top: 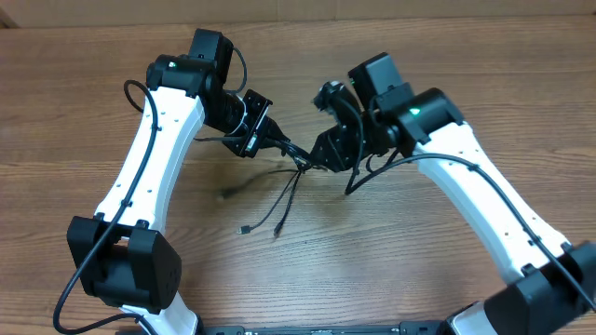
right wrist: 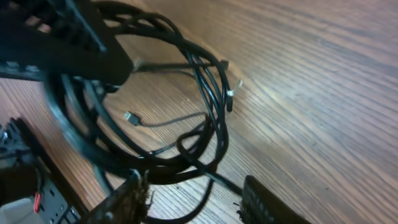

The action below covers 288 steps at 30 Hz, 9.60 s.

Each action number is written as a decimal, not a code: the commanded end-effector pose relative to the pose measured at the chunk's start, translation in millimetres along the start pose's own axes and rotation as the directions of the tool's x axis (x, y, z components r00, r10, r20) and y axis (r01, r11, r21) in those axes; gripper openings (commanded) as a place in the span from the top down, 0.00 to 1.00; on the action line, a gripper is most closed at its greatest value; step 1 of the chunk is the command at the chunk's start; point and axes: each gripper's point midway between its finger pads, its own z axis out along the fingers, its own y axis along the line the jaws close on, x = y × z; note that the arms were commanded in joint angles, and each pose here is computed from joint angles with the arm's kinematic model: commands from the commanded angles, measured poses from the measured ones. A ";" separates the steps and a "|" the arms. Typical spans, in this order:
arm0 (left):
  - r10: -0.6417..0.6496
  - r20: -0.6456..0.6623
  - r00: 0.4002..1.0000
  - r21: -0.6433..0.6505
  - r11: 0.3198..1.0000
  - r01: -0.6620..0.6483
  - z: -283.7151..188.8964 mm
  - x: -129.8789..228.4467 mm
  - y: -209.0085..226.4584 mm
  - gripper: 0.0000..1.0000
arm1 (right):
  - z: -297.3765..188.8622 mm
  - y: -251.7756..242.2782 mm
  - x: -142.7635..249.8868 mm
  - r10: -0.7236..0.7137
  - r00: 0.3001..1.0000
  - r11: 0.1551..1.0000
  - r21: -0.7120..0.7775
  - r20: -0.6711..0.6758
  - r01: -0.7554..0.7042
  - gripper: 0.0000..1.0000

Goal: Untangle cables

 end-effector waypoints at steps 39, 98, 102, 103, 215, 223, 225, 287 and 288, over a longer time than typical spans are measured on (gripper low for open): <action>-0.097 0.112 0.989 -0.002 0.995 0.098 -6.5 -2.6 -1.4 0.96 | 49.4 33.8 20.4 -0.098 0.990 0.989 -0.123 -0.096 0.086 0.71; 0.733 0.242 0.636 0.194 0.606 -0.772 -38.7 -11.1 -69.3 0.96 | -12.4 -10.7 17.2 0.447 0.894 0.887 -0.107 -0.046 -0.449 0.32; 0.807 0.231 0.544 0.397 0.432 -0.810 -55.2 23.7 -92.2 0.96 | 9.6 -34.6 23.1 0.546 0.835 0.836 -0.006 -0.068 -0.548 0.32; 0.822 0.220 0.525 0.441 0.396 -0.805 -58.9 33.0 -94.5 0.96 | 13.2 -39.8 23.0 0.564 0.824 0.826 0.014 -0.062 -0.564 0.32; 0.914 0.154 0.376 0.662 0.187 -0.726 -78.4 86.2 -75.7 0.96 | -26.6 -5.4 -68.1 0.624 0.769 0.777 -0.221 0.138 -0.590 0.36; 0.870 0.164 0.465 0.526 0.322 -0.787 -65.1 53.1 -76.7 0.96 | -64.4 -16.5 -70.7 0.627 0.743 0.779 -0.217 0.236 -0.588 0.36; 0.866 0.174 0.469 0.497 0.334 -0.801 -62.4 47.6 -76.4 0.96 | -74.6 -21.3 -68.7 0.634 0.730 0.773 -0.217 0.254 -0.596 0.36; 0.943 0.052 0.329 -0.036 0.331 -0.943 -16.7 -3.3 -4.9 0.88 | -51.3 -62.6 -39.1 0.418 0.889 0.908 -0.068 0.186 -0.413 0.38; 0.951 0.045 0.305 -0.047 0.307 -0.950 -14.7 -2.6 -4.3 0.87 | -52.6 -59.2 -36.3 0.419 0.890 0.908 -0.068 0.177 -0.414 0.36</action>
